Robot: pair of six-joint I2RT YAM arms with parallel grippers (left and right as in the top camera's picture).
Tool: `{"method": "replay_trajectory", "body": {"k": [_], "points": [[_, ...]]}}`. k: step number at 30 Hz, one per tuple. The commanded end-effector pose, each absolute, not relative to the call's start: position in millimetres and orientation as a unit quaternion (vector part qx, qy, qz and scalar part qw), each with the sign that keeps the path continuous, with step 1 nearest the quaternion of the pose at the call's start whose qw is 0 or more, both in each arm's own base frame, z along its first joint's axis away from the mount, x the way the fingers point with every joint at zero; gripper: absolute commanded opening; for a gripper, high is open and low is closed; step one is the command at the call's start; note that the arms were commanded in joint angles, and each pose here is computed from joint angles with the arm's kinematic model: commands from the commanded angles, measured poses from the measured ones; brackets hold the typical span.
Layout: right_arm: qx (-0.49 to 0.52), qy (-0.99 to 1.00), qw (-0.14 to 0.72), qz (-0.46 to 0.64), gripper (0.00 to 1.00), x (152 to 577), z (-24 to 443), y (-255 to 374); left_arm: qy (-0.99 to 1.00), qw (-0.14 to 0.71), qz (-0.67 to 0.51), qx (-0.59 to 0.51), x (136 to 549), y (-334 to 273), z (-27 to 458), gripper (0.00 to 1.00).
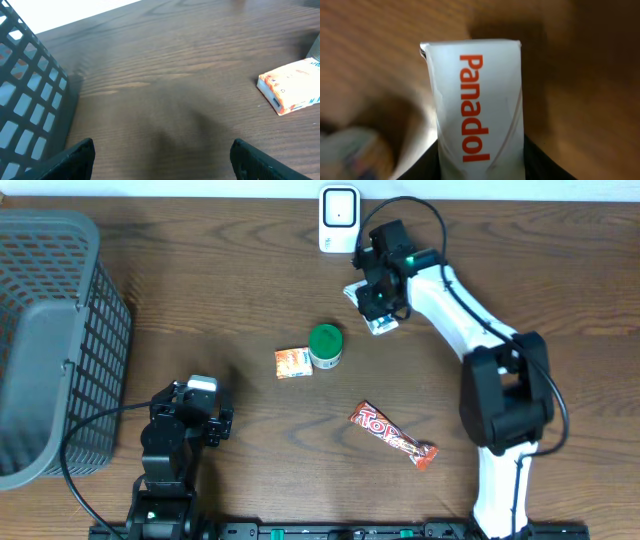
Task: Scan the item barcode
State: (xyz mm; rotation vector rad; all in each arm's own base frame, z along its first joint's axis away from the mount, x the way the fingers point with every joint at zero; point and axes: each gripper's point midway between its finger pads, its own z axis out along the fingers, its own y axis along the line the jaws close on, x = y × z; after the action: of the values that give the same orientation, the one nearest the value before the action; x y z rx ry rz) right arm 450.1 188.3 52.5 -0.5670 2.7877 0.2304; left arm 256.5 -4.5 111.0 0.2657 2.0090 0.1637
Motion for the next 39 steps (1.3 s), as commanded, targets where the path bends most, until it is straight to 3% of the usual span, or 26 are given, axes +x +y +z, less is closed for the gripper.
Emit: {"method": "replay_trajectory", "body": {"k": [1,6,8,10,11,14,22,38,39], "points": [[-0.158,0.977,0.116,0.081,0.39,432,65,184,0.839,0.530,0.069,0.106,257,-4,113,0.87],[-0.158,0.983,0.056,0.068,0.39,403,50,175,0.839,0.530,0.069,0.106,257,-4,113,0.87],[-0.160,0.984,0.047,0.066,0.45,397,45,175,0.839,0.530,0.069,0.106,257,-4,113,0.87],[-0.163,0.983,0.046,0.066,0.67,395,40,177,0.839,0.530,0.069,0.106,257,-4,113,0.87],[-0.166,0.983,0.047,0.067,0.84,393,37,179,0.839,0.530,0.069,0.106,257,-4,113,0.87],[-0.171,0.982,0.050,0.068,0.98,392,35,184,0.839,0.530,0.069,0.106,257,-4,113,0.87],[-0.184,0.979,0.071,0.061,0.99,402,32,187,0.839,0.530,0.069,0.106,257,-4,113,0.87],[-0.178,0.981,0.066,0.031,0.99,383,-34,168,0.839,0.530,0.069,0.106,257,-4,113,0.87],[-0.178,0.981,0.069,0.032,0.96,382,-37,167,0.839,0.530,0.069,0.106,257,-4,113,0.87]]}}
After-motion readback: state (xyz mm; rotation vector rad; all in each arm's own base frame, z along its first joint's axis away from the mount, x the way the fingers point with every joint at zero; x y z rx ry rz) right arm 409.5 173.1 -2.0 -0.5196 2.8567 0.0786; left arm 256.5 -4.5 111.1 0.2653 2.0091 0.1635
